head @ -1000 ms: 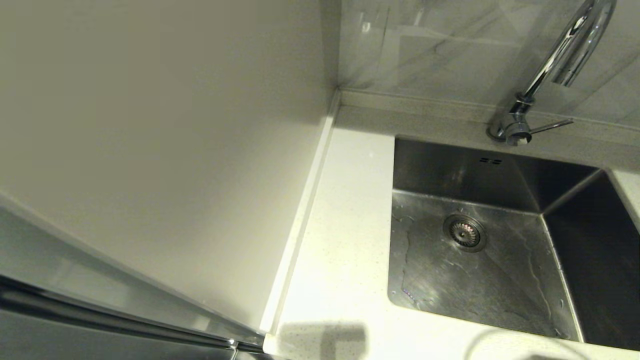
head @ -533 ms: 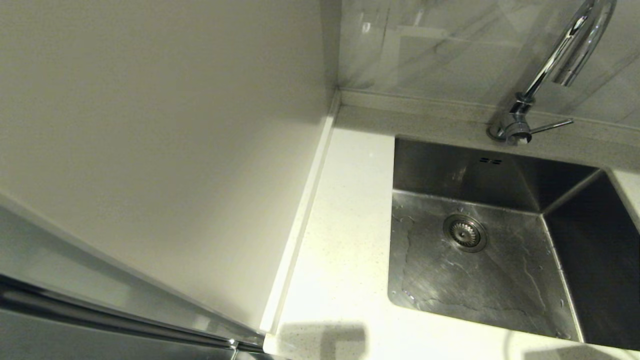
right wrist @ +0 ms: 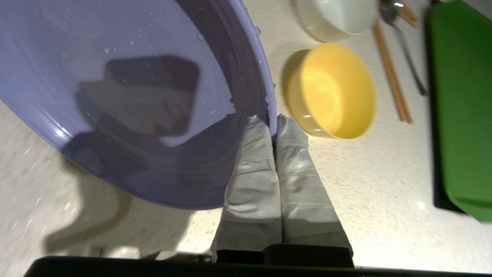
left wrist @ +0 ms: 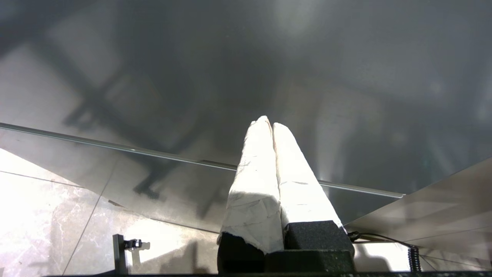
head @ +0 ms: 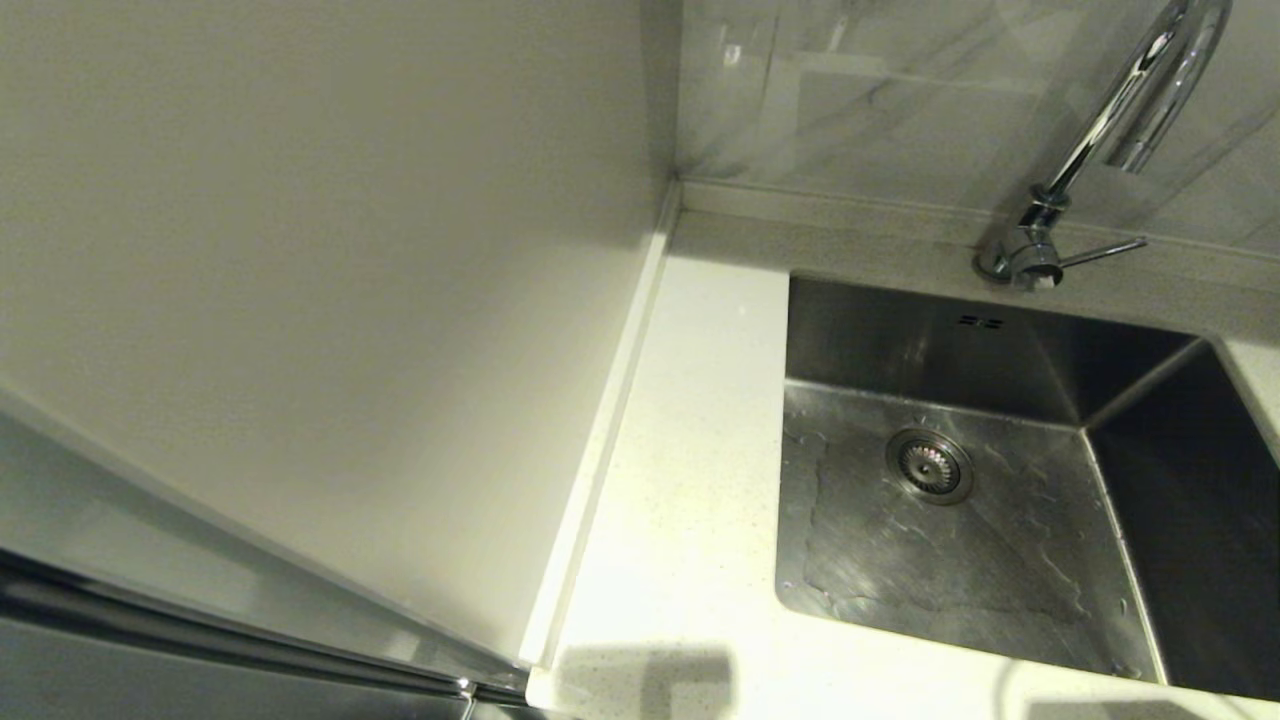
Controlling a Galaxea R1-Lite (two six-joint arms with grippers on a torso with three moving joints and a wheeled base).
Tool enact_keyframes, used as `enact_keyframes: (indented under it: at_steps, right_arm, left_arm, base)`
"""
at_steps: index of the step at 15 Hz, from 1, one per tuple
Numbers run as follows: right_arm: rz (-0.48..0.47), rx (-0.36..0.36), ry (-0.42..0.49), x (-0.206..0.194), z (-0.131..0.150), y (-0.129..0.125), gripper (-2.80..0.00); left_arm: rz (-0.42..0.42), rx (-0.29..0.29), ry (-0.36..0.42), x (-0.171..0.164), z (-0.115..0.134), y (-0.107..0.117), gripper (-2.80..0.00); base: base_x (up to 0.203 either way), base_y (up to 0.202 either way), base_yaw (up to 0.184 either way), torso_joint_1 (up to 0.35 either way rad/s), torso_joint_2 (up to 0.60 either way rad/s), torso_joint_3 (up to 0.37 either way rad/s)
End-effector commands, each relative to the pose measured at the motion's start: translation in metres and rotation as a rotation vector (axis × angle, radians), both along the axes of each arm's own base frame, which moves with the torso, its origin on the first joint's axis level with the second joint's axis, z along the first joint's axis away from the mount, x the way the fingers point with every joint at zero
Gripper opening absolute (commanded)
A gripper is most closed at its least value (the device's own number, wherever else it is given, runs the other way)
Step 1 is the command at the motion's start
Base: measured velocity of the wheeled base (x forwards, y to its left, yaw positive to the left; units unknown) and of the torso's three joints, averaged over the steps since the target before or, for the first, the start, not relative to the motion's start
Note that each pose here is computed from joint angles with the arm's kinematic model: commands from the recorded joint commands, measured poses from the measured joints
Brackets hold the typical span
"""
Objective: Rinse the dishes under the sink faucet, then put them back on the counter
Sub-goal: Put a plate back to the table from the sink
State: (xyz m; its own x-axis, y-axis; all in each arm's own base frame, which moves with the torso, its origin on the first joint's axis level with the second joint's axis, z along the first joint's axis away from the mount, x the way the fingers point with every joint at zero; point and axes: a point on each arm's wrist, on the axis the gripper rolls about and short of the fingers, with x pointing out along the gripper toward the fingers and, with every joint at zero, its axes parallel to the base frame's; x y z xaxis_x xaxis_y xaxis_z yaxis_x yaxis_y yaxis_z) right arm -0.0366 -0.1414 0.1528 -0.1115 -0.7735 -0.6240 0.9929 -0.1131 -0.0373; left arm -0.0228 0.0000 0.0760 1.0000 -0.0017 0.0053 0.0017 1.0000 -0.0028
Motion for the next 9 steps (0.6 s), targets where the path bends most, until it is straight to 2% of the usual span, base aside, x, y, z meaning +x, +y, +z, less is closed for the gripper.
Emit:
enact_keyframes:
  at_steps: [1, 4, 6, 9]
  right_arm:
    - [0.075, -0.008, -0.019, 0.005, -0.004, 0.011, -2.8]
    - [0.163, 0.009, -0.061, 0.009, -0.011, 0.02, -2.8]
    - [0.166, 0.043, -0.077, 0.01, -0.014, 0.023, -2.8]
    - [0.163, 0.05, -0.077, 0.01, -0.015, 0.022, -2.8]
  left_arm:
    - [0.0, 0.0, 0.002, 0.0, -0.001, 0.0, -2.8]
    - [0.0, 0.0, 0.002, 0.0, -0.001, 0.0, -2.8]
    - [0.0, 0.0, 0.002, 0.0, -0.001, 0.0, -2.8]
    - [0.0, 0.0, 0.002, 0.0, -0.001, 0.0, -2.8]
  base:
    - [0.0, 0.0, 0.0, 0.0, 0.0, 0.0]
    - [0.0, 0.0, 0.0, 0.0, 0.0, 0.0]
    - [0.0, 0.0, 0.0, 0.0, 0.0, 0.0]
    - [0.0, 0.0, 0.0, 0.0, 0.0, 0.0]
